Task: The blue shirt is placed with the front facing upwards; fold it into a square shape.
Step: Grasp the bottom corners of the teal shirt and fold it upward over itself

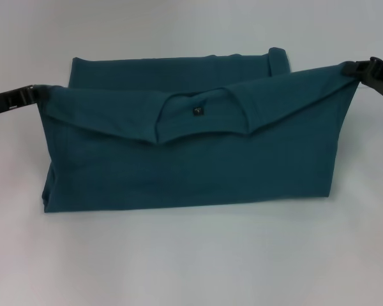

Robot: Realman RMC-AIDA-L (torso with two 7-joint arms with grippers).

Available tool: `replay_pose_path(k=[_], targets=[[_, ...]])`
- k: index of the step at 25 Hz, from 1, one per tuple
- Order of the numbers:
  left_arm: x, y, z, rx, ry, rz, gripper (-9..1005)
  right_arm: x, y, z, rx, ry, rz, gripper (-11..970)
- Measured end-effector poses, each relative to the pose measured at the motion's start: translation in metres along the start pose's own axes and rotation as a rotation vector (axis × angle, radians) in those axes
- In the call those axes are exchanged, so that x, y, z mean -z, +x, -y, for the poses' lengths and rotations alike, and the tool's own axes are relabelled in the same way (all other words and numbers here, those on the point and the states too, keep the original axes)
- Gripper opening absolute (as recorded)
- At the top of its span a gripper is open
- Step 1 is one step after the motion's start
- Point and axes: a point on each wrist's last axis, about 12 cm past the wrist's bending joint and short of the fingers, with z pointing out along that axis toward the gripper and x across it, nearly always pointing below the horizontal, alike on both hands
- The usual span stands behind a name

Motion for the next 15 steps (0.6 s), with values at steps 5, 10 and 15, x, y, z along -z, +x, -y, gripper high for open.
replay_pose_path(k=[5, 10, 15], targets=[[-0.002, -0.003, 0.001, -0.014, -0.012, 0.0, 90, -0.003, -0.002, -0.001, 0.008, 0.01, 0.006, 41], [-0.008, -0.002, 0.002, -0.024, -0.036, 0.001, 95, -0.005, -0.005, -0.002, 0.015, 0.017, 0.012, 41], [-0.015, 0.005, 0.006, -0.028, -0.055, 0.009, 99, -0.01, 0.0, -0.002, 0.006, 0.034, 0.004, 59]])
